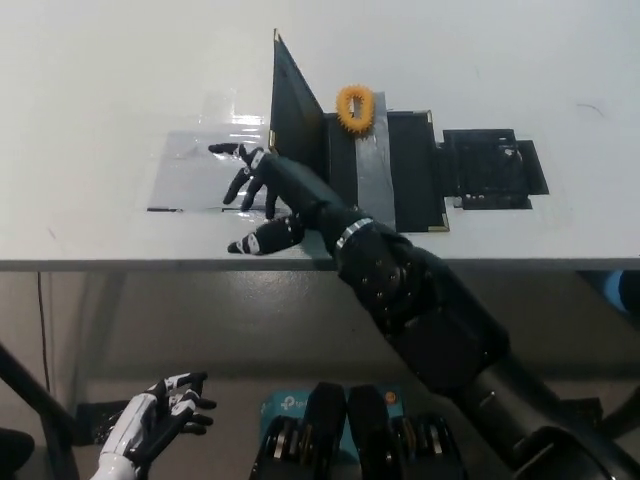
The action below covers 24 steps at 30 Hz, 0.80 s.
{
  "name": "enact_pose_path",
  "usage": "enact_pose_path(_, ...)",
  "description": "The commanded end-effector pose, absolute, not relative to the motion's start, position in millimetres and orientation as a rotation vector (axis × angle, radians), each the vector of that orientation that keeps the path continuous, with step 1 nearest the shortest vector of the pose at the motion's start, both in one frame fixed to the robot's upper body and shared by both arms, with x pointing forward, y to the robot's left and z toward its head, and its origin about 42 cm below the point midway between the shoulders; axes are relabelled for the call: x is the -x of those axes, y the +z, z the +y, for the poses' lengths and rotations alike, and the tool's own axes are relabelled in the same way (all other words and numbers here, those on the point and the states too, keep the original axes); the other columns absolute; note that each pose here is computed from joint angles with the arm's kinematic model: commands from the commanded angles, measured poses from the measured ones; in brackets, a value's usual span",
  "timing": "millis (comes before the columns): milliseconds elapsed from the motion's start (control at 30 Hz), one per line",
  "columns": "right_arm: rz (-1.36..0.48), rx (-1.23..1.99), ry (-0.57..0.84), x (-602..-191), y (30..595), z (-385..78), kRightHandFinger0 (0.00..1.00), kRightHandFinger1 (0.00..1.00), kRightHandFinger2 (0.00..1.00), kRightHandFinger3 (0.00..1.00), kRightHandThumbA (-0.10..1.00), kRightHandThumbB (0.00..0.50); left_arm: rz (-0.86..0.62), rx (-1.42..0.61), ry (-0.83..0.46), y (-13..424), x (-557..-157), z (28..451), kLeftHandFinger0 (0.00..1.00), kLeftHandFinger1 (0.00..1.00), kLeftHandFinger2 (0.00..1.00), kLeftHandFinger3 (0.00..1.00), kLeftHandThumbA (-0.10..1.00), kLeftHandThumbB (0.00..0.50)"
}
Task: The robot uses its right hand to push the cover of the diary kept in the middle of the desk towards the left to open it
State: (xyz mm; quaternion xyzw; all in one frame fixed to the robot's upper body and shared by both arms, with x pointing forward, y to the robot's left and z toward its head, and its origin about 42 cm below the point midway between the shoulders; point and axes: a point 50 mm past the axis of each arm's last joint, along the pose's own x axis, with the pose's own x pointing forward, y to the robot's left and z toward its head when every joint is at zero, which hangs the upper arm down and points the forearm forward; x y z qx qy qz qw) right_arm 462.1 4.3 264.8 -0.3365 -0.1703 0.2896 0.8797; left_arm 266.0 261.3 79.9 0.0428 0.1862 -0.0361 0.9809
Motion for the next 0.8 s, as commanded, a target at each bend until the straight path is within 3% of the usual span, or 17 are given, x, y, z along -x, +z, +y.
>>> enact_pose_path(0,-0.418,0.630,0.621,-452,324,17,0.77,0.80,0.82,0.98,1.00,0.220,0.331,-0.077,-0.060,87,-264,261,0.63,0.53,0.54,0.72,0.56,0.273)
enact_pose_path(33,-0.425,0.616,0.624,-449,330,17,0.96,0.93,0.94,0.91,1.00,0.218,0.332,-0.071,-0.055,86,-263,262,0.63,0.53,0.53,0.71,0.55,0.295)
enact_pose_path(67,-0.424,0.609,0.628,-447,334,19,1.00,0.97,0.96,0.90,1.00,0.215,0.332,-0.069,-0.051,85,-261,263,0.62,0.52,0.52,0.71,0.55,0.301)
enact_pose_path(100,-0.417,0.572,0.631,-442,344,16,1.00,0.89,0.86,0.90,1.00,0.213,0.332,-0.073,-0.050,85,-260,264,0.62,0.50,0.51,0.71,0.56,0.291)
enact_pose_path(133,-0.418,0.531,0.648,-438,355,10,1.00,1.00,1.00,0.97,1.00,0.231,0.337,-0.076,-0.050,85,-260,264,0.62,0.50,0.50,0.71,0.56,0.291)
enact_pose_path(167,-0.433,0.504,0.657,-438,365,7,1.00,1.00,1.00,1.00,1.00,0.220,0.335,-0.079,-0.050,83,-260,266,0.63,0.51,0.51,0.72,0.57,0.291)
enact_pose_path(267,-0.411,0.413,0.648,-435,376,1,1.00,1.00,1.00,1.00,1.00,0.260,0.341,-0.073,-0.043,82,-257,267,0.63,0.51,0.51,0.72,0.58,0.296)
enact_pose_path(333,-0.406,0.341,0.612,-434,397,-16,0.96,1.00,1.00,1.00,1.00,0.280,0.358,-0.066,-0.032,80,-255,267,0.67,0.54,0.55,0.74,0.56,0.262)
enact_pose_path(533,-0.478,0.203,0.535,-437,428,-67,1.00,1.00,1.00,1.00,1.00,0.263,0.359,-0.055,-0.018,73,-249,269,0.63,0.50,0.51,0.71,0.56,0.266)
enact_pose_path(633,-0.528,0.125,0.465,-436,439,-117,1.00,1.00,1.00,1.00,1.00,0.262,0.366,-0.048,-0.003,73,-245,269,0.66,0.52,0.54,0.71,0.54,0.236)
enact_pose_path(700,-0.532,0.107,0.450,-436,439,-124,1.00,1.00,1.00,1.00,1.00,0.272,0.367,-0.042,0.003,70,-244,270,0.65,0.52,0.53,0.71,0.54,0.250)
enact_pose_path(767,-0.560,0.093,0.372,-428,436,-153,0.99,1.00,1.00,1.00,1.00,0.249,0.365,-0.042,0.011,69,-242,272,0.63,0.50,0.51,0.71,0.55,0.252)
